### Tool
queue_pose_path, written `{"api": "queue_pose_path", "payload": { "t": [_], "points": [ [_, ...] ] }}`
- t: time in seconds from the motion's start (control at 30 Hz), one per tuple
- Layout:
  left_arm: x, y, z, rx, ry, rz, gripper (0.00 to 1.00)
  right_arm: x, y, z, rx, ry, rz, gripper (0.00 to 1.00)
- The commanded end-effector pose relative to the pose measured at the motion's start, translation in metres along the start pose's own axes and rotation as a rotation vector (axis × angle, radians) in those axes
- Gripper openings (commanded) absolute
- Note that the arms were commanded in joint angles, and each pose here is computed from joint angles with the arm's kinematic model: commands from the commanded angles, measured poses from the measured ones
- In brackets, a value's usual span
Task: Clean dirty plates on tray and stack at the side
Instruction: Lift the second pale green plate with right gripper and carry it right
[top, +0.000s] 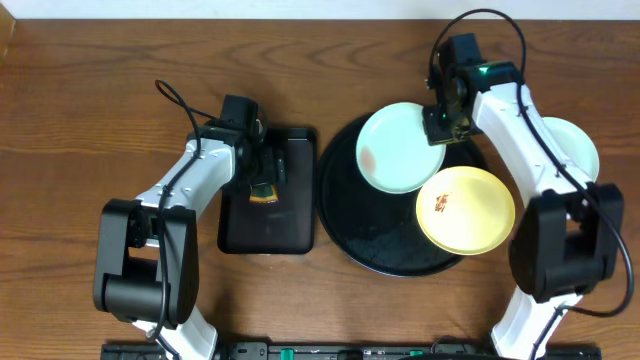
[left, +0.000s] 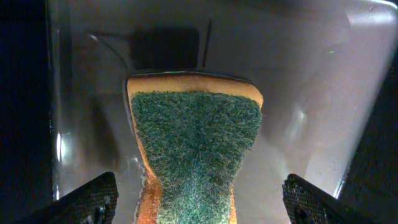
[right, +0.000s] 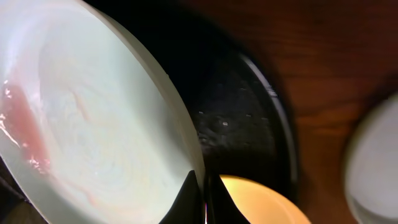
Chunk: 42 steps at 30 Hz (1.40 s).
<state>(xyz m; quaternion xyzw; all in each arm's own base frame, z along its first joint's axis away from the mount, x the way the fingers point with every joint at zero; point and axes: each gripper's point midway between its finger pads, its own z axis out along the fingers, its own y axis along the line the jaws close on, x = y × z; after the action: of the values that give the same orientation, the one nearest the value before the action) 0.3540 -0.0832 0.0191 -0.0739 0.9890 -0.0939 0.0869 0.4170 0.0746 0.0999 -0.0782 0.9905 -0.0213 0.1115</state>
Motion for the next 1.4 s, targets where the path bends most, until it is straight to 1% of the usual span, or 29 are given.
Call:
{"api": "queue_pose_path", "payload": {
  "t": [0.0, 0.13, 0.33, 0.57, 0.8, 1.03, 1.2, 1.37],
  "points": [
    [0.004, 0.004, 0.003, -0.014, 0.009, 0.002, 0.86, -0.013, -0.015, -0.041, 0.074, -0.103, -0.006, 0.01],
    [0.004, 0.004, 0.003, -0.014, 0.009, 0.001, 0.86, -0.013, -0.021, -0.072, 0.160, -0.164, -0.017, 0.01],
    [0.004, 0.004, 0.003, -0.013, 0.009, 0.001, 0.86, -0.007, -0.026, -0.124, 0.415, -0.264, -0.038, 0.01],
    [0.004, 0.004, 0.003, -0.014, 0.009, 0.001, 0.86, -0.001, -0.001, -0.156, 0.634, -0.370, -0.058, 0.01],
    [0.004, 0.004, 0.003, -0.014, 0.009, 0.001, 0.86, 0.008, 0.031, -0.172, 0.788, -0.526, -0.051, 0.01],
    [0.004, 0.004, 0.003, -0.013, 0.009, 0.001, 0.86, 0.022, 0.064, -0.176, 0.926, -0.680, -0.124, 0.01],
    [0.004, 0.004, 0.003, -0.013, 0.009, 0.001, 0.86, 0.033, 0.084, -0.169, 0.962, -0.761, -0.170, 0.01],
    [0.004, 0.004, 0.003, -0.014, 0.009, 0.001, 0.86, 0.035, 0.094, -0.156, 0.905, -0.769, -0.160, 0.01]
  ]
}}
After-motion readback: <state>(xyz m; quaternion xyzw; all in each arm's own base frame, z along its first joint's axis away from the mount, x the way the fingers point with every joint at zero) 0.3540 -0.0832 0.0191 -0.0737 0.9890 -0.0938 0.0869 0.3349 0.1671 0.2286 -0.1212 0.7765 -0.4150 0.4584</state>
